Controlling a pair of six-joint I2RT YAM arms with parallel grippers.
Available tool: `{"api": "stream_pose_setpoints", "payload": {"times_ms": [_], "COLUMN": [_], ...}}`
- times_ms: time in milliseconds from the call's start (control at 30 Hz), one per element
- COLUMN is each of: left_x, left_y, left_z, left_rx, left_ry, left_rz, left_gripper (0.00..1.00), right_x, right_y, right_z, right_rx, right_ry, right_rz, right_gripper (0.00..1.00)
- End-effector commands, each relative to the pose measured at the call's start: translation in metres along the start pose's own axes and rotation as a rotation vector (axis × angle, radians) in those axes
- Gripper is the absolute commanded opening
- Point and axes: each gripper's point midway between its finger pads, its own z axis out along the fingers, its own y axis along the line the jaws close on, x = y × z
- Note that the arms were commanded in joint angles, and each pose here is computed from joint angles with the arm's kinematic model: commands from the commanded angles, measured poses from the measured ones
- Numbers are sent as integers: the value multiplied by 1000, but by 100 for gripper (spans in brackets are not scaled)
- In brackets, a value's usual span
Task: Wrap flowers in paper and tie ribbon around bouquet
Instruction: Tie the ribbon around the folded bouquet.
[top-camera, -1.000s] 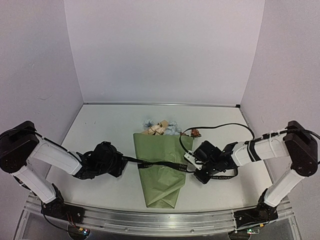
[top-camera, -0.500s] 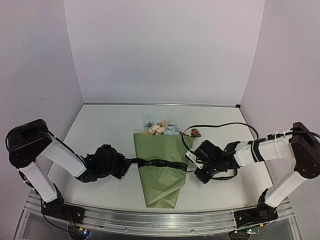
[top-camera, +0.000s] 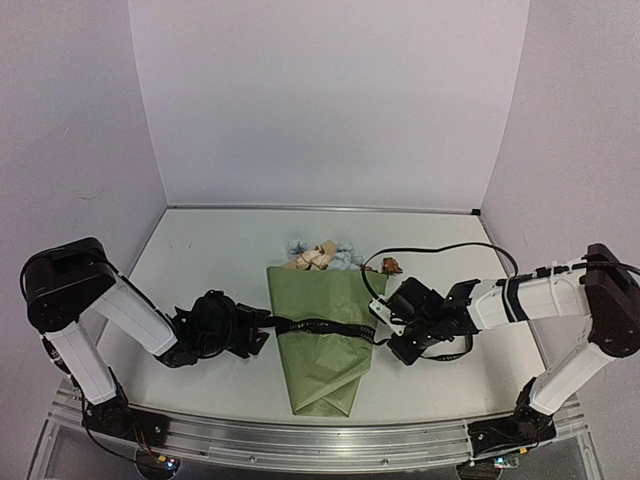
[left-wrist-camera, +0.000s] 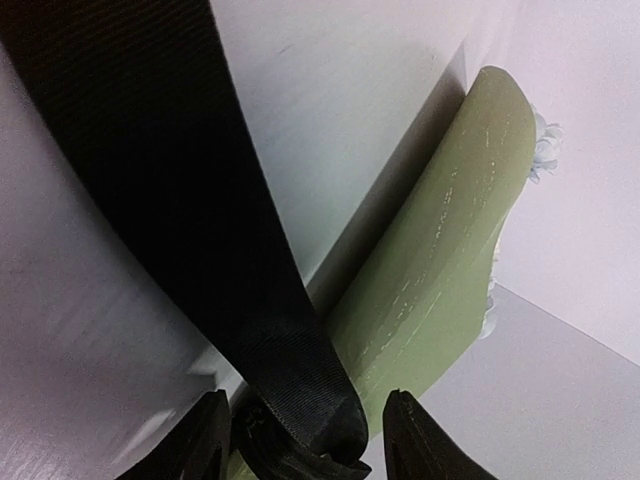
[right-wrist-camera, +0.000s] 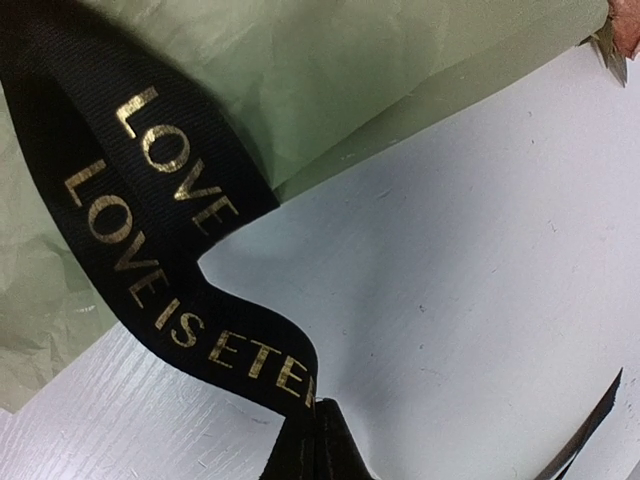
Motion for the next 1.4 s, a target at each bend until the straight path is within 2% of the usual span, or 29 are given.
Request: {"api": "stream_pose_setpoints", "payload": {"times_ms": [0,167,367,700,833,1233,1367], "left_x": [7,4,-4,-14,-18,-37,-57], "left_y": [-9,-6,6,9,0,-23,-18], "left_z": [8,16,20,13,5,-16,-29], "left_rx": [39,14,-52,-67,-62,-137,-188], "left_ry": [21,-3,-51,-103,-123,-235,-256], "left_rz": [-39,-45,-51,-5,47,298,361], "left_gripper": [60,61,52,12,1,0,0], "right_x": [-17,-18,-18,-16,-16,-20,-12], "right_y": [-2,-3,-3,-8,-13,-36,-61], "right_z": [-10,-11,-13,-15,-15,-20,-23], "right_rx": [13,15,17,41,67,213,355], "right_ry": [-43,-44,-44,-37,-31,16,8], "right_rz": [14,10,9,22,43,220,325], "right_gripper": [0,0,0,0,0,0,0]}}
